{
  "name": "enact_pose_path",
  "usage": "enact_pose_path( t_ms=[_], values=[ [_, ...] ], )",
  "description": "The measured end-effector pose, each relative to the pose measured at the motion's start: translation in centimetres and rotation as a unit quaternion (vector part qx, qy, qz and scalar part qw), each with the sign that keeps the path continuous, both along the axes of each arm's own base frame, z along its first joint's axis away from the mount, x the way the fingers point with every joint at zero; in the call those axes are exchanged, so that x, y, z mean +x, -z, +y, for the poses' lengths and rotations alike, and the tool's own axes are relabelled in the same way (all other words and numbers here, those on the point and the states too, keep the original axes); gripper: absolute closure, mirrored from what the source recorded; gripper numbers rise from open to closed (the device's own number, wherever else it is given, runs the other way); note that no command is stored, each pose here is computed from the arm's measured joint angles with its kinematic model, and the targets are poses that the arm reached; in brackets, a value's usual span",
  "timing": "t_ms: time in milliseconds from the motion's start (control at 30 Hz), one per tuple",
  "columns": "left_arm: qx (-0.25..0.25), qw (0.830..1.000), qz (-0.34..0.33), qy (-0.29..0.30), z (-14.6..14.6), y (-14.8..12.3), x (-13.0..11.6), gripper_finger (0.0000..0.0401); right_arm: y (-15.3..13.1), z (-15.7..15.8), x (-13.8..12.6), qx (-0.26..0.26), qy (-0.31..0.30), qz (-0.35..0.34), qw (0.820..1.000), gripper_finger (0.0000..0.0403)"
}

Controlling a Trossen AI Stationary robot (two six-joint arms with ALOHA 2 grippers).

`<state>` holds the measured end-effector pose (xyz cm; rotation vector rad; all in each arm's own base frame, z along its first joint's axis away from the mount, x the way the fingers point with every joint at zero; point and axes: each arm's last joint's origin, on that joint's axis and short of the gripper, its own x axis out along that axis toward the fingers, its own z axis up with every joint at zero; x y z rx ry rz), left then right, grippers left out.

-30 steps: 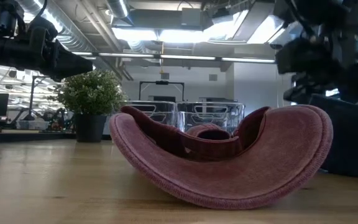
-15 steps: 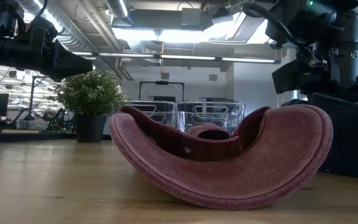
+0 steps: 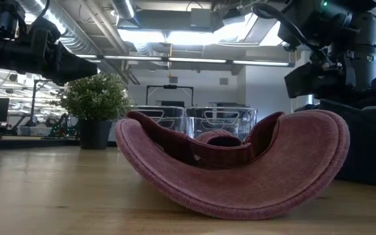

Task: Pick & Place hat
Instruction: Put the right black cap into the left transparent bin

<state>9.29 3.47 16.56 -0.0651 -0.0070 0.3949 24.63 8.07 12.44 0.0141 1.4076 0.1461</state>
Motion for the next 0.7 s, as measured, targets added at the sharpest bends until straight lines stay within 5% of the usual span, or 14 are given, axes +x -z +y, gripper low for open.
enact_pose_path(
  t_ms=[267,700],
  values=[
    [0.000,1.000,0.000,0.000,0.0,0.0,0.0,0.0262,-1.4,-0.1,-0.5,0.014,0.031,-0.019,0.999,0.0377],
    [0.000,1.000,0.000,0.000,0.0,0.0,0.0,0.0262,-7.4,-1.3,-2.7,-0.015,0.119,-0.099,0.988,0.0377]
  ],
)
